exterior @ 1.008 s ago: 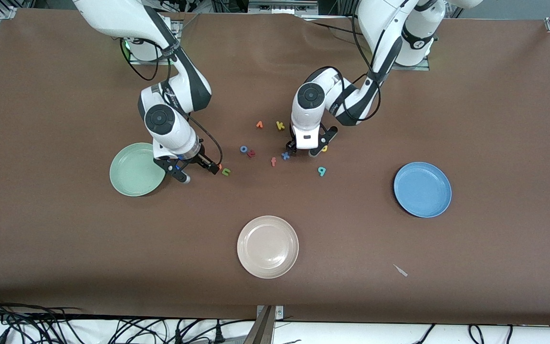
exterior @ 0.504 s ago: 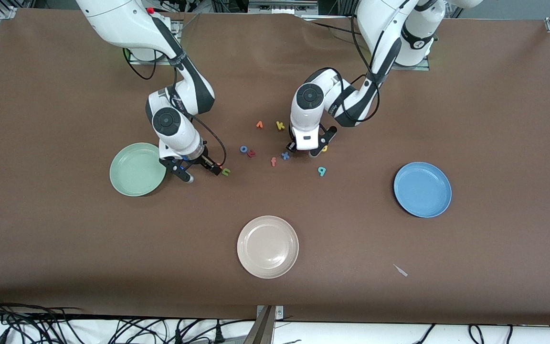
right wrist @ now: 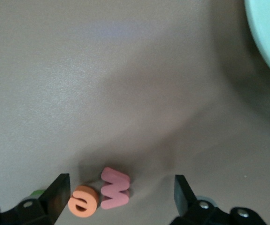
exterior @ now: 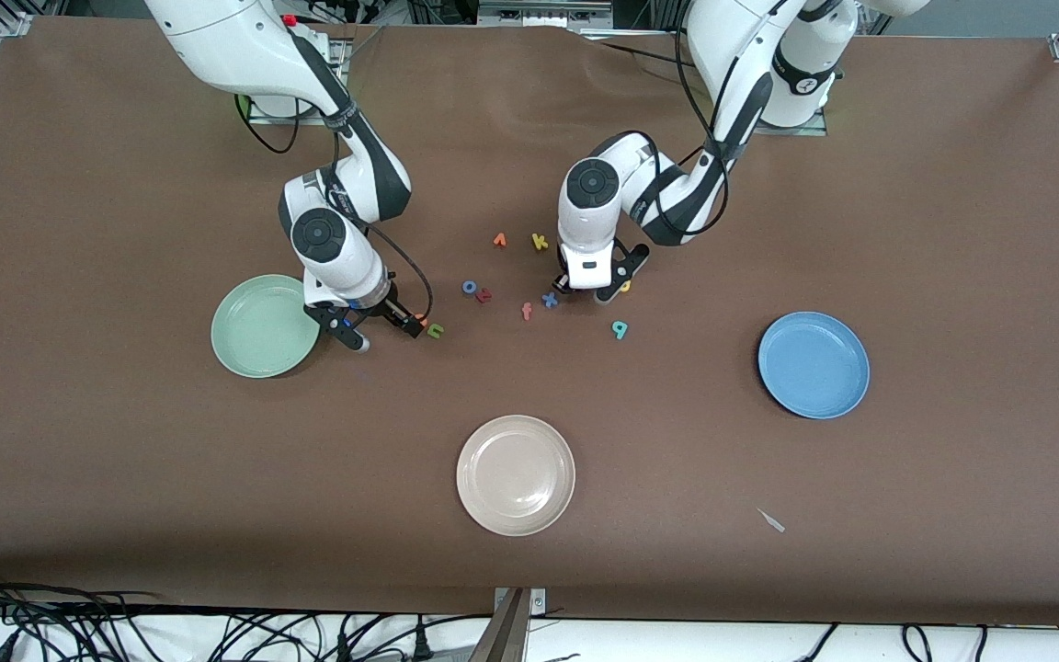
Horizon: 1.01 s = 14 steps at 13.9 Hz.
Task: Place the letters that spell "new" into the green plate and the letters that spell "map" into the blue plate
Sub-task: 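Grasp the pink m with the right gripper while the left gripper grasps the blue m, then drop the blue m on the blue plate with the left gripper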
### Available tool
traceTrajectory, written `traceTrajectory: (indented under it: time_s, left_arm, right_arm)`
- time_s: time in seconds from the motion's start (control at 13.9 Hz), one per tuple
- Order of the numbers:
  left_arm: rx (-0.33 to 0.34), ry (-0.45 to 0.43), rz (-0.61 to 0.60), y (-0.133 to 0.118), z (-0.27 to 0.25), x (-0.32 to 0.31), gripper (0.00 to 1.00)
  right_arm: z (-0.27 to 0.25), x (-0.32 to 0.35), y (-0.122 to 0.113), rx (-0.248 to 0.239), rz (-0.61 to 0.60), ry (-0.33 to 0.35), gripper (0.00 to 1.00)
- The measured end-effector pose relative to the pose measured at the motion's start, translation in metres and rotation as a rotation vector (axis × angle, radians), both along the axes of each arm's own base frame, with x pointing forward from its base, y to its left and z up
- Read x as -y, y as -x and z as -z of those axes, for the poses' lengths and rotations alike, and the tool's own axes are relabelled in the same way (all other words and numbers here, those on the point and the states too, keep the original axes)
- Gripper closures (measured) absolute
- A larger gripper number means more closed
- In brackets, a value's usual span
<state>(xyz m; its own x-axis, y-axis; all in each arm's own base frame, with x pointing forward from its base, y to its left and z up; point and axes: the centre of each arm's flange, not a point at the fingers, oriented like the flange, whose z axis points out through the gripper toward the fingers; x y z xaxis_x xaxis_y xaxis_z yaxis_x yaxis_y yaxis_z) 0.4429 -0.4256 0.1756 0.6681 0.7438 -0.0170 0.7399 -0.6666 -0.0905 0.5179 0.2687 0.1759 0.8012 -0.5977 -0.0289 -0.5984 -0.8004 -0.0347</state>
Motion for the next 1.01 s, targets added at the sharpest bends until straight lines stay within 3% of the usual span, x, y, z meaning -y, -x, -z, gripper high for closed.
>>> traceTrajectory:
  time_s: [0.22,0.43,0.72,1.01]
  left_arm:
    - [-0.101,-0.076,0.127,-0.033,-0.019,-0.025,0.73]
    - [-0.208,-0.084,0.286,-0.074,-0.036,-0.074,0.73]
    - [-0.353,-0.001,0.555,-0.124,-0.045,-0.175,0.73]
    - [-0.405,0.121,0.785,-0.155,-0.051,-0.262,0.73]
  right_arm:
    - [0.006,0.002,0.003,0.007,0.001,-0.002,0.06]
    - [0.007,0.000,0.004,0.008,0.000,-0.002,0.07]
    - [0.007,-0.002,0.005,0.009,-0.002,-0.002,0.15]
    - [0.006,-0.004,0.005,0.013,-0.004,-0.004,0.28]
